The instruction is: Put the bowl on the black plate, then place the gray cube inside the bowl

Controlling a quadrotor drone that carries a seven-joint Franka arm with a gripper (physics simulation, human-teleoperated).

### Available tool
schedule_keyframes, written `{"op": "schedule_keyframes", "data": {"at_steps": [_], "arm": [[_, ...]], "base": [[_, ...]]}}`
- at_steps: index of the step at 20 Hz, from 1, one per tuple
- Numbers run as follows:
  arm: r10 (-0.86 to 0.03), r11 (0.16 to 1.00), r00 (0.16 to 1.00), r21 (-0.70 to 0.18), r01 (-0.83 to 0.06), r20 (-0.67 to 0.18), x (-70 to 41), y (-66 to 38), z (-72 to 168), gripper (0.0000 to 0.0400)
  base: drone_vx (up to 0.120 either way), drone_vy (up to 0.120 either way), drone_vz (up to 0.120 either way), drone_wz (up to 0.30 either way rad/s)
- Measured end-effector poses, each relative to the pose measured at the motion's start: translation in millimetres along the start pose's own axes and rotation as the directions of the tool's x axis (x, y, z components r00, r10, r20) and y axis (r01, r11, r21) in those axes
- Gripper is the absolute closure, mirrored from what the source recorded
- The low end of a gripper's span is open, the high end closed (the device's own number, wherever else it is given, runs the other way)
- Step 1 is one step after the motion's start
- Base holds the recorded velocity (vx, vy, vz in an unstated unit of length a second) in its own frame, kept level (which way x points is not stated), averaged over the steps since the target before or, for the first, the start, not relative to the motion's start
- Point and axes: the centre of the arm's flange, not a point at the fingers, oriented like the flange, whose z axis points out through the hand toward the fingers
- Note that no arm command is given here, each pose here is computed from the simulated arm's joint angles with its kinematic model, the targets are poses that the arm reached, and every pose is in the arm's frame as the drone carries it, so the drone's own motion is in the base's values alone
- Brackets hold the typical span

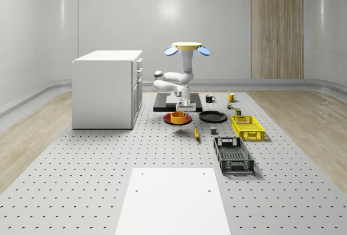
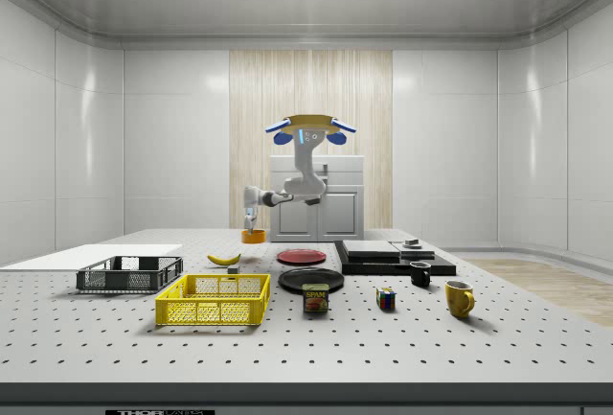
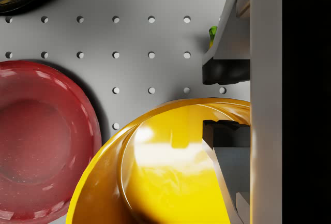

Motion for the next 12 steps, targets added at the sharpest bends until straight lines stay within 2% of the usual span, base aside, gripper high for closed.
{"op": "schedule_keyframes", "data": {"at_steps": [12], "arm": [[0.000,1.000,1.000,0.000,0.000,0.000,0.0,0.0,-0.6,0.0300]], "base": [[-0.120,0.120,0.000,0.000]]}}
